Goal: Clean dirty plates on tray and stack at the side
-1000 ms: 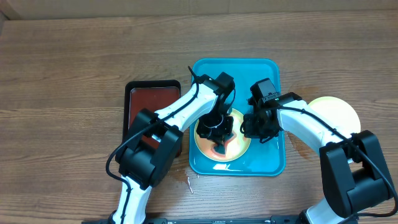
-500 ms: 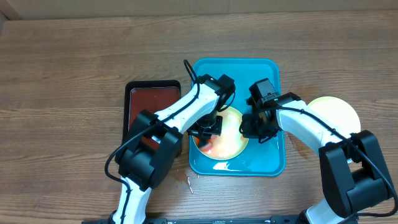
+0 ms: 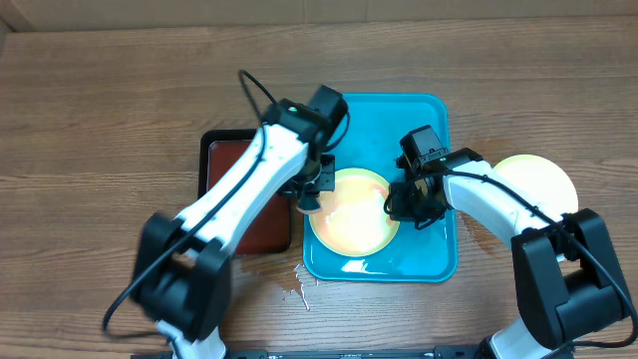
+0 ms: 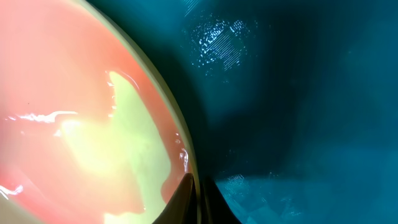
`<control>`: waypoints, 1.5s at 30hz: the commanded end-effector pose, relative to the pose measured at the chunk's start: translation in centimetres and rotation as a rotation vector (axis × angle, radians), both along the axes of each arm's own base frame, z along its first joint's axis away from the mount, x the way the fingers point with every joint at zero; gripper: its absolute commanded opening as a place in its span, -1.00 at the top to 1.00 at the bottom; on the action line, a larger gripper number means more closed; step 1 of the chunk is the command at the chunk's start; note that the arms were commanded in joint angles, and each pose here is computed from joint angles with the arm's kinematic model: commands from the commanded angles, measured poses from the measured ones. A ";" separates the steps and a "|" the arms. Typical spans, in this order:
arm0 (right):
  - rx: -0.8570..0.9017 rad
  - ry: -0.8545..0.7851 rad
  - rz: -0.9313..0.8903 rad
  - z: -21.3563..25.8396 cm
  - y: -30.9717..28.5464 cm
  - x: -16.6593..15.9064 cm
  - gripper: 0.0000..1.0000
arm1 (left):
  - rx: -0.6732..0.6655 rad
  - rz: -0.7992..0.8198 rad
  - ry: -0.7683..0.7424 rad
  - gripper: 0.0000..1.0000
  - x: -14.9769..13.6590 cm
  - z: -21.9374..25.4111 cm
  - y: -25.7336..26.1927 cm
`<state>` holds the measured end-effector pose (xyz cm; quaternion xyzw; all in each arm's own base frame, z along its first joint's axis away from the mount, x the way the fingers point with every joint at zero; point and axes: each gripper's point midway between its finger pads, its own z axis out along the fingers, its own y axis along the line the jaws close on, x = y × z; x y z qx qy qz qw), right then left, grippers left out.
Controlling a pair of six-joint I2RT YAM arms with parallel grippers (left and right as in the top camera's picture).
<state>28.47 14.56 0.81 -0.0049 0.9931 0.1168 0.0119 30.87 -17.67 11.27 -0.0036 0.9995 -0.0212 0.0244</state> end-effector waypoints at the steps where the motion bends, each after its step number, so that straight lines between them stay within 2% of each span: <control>1: -0.064 0.013 -0.008 -0.9 -1.4 -0.5 0.92 | -0.010 0.019 -0.083 0.92 0.3 3.3 2.1; 5: -0.064 0.012 -0.008 -0.9 -1.4 -0.5 0.92 | 0.090 0.116 -0.107 0.91 1.2 4.0 6.9; 8: -0.063 0.010 -0.009 -0.9 -1.4 -0.4 0.92 | 0.161 0.191 -0.088 0.91 1.5 2.7 10.4; 15: -0.063 0.010 -0.009 -0.9 -1.4 -0.4 0.92 | 0.110 0.307 0.033 0.92 0.1 -5.2 13.4; 19: -0.063 0.010 -0.008 -0.9 -1.4 -0.4 0.92 | 0.091 0.339 0.052 0.92 -0.8 -7.9 14.1; 21: -0.063 0.010 -0.008 -0.9 -1.4 -0.4 0.92 | 0.087 0.344 0.055 0.82 -0.9 -8.1 14.2; 24: -0.066 0.008 -0.008 -0.8 -1.4 -0.3 0.92 | 0.084 0.343 0.049 0.49 -0.7 -7.4 14.2; 26: -0.075 0.007 -0.007 -0.1 -1.5 -0.2 0.92 | 0.078 0.334 0.048 0.23 -0.6 -6.4 14.1; 28: -0.105 -0.012 -0.009 1.3 -2.0 0.3 0.92 | 0.048 0.307 0.037 0.08 -0.2 -4.8 13.5; 33: -0.168 -0.133 -0.007 7.5 -2.4 2.7 0.92 | -0.023 0.296 -0.051 -0.08 1.1 1.0 12.6; 36: -0.167 -0.204 0.042 11.4 -1.1 3.8 0.92 | -0.053 0.297 -0.148 -0.34 1.7 5.9 12.6; 38: -0.166 -0.255 0.090 13.8 0.2 4.4 0.92 | -0.071 0.297 -0.233 -0.71 2.1 9.5 12.6; 39: -0.175 -0.283 0.103 14.8 0.7 4.7 0.92 | -0.080 0.297 -0.273 -1.00 2.2 11.2 12.7; 45: -0.159 -0.466 0.183 18.1 5.9 5.7 0.92 | -0.145 0.292 -0.487 -1.00 1.4 20.0 12.8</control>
